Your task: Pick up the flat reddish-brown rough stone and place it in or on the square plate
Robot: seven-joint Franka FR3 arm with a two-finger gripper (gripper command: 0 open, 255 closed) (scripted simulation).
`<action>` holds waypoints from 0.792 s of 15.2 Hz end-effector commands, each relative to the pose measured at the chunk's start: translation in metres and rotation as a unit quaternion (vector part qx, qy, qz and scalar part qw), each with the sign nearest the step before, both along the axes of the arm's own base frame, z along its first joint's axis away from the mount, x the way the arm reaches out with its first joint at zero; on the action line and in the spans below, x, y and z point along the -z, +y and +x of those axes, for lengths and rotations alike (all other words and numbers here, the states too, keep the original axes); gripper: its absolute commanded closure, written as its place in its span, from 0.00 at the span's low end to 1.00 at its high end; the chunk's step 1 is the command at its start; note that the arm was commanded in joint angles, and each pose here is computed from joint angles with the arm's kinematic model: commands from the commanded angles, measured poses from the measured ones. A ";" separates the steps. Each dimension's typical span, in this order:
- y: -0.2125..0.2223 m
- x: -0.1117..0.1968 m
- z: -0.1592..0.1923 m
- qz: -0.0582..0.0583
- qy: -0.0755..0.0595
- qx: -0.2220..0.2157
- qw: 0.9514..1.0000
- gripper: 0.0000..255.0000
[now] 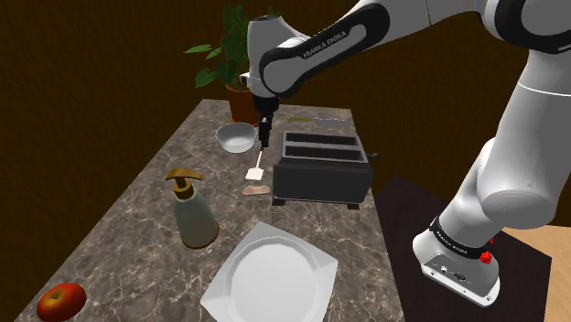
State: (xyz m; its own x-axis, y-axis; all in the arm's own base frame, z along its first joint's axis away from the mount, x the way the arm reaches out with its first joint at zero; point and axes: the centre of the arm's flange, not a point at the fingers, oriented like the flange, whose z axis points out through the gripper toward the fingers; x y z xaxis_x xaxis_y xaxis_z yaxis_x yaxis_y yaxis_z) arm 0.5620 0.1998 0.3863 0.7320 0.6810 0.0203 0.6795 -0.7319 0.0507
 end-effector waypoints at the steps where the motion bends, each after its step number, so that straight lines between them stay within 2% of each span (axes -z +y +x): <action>1: 0.009 0.021 0.000 0.001 0.002 0.000 1.000 0.00; 12: 0.065 0.154 -0.006 0.007 0.016 -0.002 1.000 0.00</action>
